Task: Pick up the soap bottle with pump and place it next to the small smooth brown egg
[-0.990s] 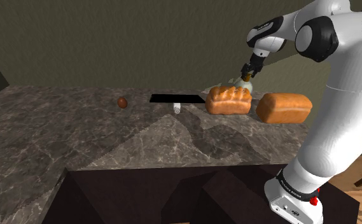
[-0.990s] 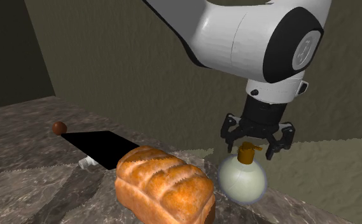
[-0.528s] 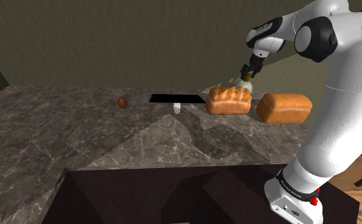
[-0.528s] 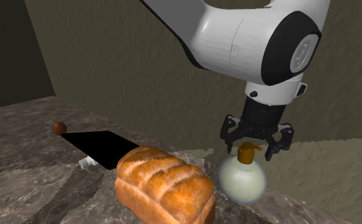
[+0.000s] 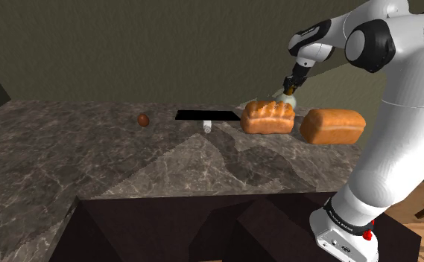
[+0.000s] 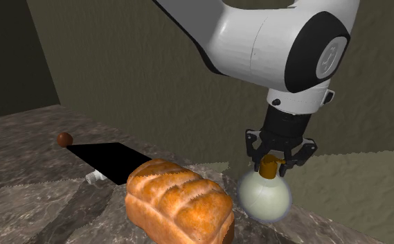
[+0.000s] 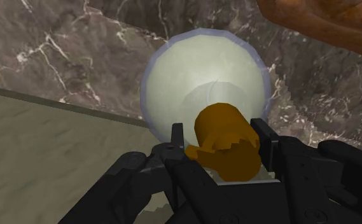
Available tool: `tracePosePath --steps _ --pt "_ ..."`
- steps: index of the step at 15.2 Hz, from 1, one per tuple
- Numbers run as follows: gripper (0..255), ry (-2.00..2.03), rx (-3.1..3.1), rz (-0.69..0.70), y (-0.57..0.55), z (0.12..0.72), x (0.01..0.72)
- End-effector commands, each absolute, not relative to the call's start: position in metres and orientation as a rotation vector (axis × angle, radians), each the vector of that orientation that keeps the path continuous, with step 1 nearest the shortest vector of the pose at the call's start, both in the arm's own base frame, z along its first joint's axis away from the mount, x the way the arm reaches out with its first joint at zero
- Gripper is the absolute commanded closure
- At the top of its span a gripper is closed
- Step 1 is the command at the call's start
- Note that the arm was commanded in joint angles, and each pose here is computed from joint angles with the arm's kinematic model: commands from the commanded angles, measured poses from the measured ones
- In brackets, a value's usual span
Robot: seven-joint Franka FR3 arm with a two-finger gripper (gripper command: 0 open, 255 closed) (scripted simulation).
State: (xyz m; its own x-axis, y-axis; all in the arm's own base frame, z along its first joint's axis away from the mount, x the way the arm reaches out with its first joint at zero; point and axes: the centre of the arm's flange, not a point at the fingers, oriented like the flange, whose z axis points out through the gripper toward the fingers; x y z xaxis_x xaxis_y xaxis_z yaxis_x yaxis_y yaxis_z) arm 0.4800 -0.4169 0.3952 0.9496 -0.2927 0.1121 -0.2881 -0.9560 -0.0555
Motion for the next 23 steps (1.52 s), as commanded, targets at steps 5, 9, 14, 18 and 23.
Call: tracePosePath --steps 5,9,14,18,23 --pt "255 0.457 -3.064 -0.184 -0.417 0.41 0.48" --pt "255 0.457 -3.064 -0.184 -0.417 0.432 0.48" --pt "255 0.457 -3.064 -0.184 -0.417 0.458 0.48" --pt "255 0.457 -3.064 -0.184 -0.417 0.479 0.48" --pt "255 0.457 -3.064 -0.184 -0.417 0.505 0.48"
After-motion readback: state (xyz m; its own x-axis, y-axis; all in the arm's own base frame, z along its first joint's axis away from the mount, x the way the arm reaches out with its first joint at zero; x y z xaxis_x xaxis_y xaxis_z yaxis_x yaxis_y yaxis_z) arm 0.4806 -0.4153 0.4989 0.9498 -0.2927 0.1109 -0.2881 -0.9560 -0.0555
